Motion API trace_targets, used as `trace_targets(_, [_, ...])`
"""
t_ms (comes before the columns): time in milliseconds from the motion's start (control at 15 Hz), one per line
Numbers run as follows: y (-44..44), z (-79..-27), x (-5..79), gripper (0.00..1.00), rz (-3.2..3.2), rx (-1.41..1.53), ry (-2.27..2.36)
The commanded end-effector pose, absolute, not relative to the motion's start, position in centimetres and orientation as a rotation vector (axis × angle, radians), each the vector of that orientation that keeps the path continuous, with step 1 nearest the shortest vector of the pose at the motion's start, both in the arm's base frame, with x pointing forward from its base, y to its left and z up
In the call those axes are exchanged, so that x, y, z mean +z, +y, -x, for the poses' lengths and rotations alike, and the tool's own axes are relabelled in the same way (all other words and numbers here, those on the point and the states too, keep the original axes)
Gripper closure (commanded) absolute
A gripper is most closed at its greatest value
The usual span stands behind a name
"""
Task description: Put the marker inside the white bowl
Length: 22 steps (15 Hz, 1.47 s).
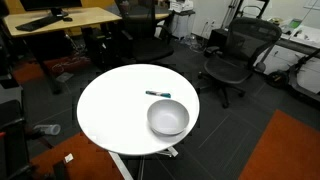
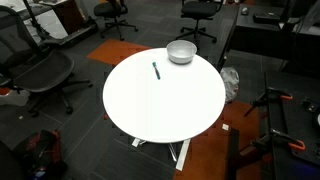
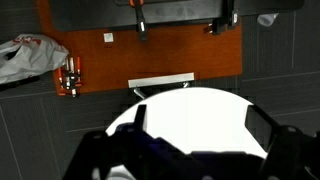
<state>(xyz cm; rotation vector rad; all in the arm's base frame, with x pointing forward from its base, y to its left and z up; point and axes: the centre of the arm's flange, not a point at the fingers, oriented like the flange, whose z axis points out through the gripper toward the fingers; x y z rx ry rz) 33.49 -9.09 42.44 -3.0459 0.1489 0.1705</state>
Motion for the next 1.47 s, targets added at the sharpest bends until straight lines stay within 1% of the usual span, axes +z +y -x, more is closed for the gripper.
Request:
trace_targets(0, [-9.1, -33.5, 42.4, 0.0, 3.046, 0.17, 0.149])
trace_targets(467, [-9.1, -33.5, 42.4, 0.0, 3.046, 0.171, 0.149])
trace_targets(733, [-9.5, -36.3, 42.5, 0.0, 3.068, 0.21, 0.234])
trace_targets(1400, [-8.3, -43.9, 40.9, 0.0, 2.978, 0.096, 0.553])
